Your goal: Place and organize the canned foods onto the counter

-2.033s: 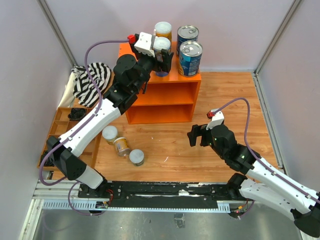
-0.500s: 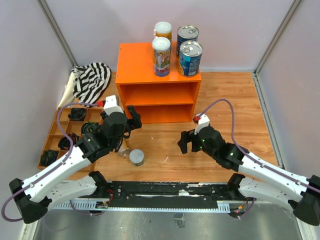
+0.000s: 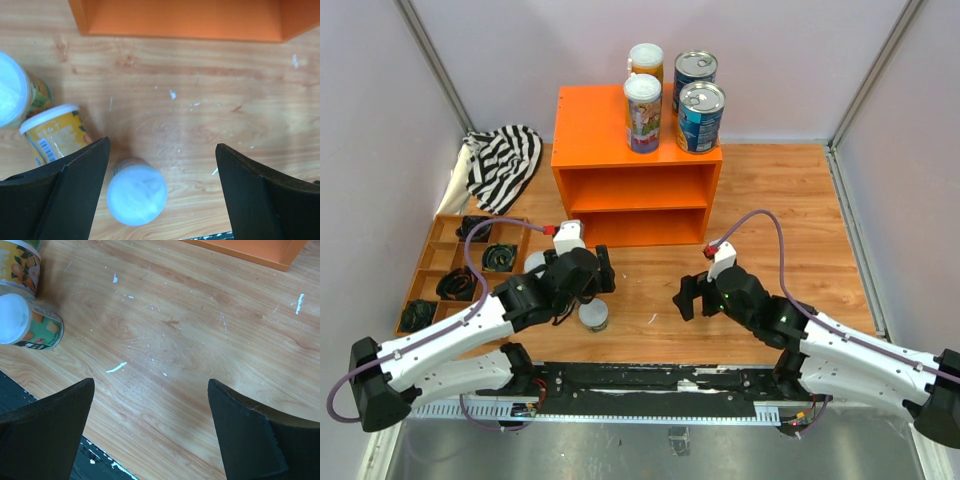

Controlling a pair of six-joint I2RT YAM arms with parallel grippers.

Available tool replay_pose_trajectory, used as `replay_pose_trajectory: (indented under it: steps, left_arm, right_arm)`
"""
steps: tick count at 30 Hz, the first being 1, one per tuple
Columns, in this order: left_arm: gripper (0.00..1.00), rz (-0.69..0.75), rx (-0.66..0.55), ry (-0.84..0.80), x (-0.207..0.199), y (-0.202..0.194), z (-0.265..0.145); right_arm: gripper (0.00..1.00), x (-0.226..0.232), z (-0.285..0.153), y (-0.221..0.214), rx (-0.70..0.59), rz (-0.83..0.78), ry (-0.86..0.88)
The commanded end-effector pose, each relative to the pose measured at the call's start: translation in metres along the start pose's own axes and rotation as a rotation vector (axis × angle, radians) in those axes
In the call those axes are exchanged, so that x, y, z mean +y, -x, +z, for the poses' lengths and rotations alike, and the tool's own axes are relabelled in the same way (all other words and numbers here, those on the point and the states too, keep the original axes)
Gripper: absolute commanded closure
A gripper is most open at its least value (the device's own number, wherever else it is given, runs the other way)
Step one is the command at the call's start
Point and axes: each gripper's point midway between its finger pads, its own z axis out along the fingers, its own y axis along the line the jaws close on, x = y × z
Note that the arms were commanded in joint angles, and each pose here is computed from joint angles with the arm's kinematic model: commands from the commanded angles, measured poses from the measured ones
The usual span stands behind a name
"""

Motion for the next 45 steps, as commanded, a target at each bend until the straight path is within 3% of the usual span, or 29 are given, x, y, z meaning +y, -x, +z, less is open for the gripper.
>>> replay_pose_trajectory:
  steps: [1,21,45]
  left_arm:
    - [0.09,0.015,0.055,0.048,0.014,-0.027,0.000]
    - [0.07,0.086,0.074,0.127,0.015,-0.078,-0.007]
    - [0.05,-0.003,0.024,0.104,0.034,-0.109,-0.002]
  right_arm:
    - [0.04,-0.007,-0.002,-0.009,-0.008,0.011,-0.023]
    - [0.04,-0.022,-0.008,-0.035,-0.037,0.074,-0.026]
    - [0.04,-0.019,-0.001,-0.035,-0.023,0.047,-0.020]
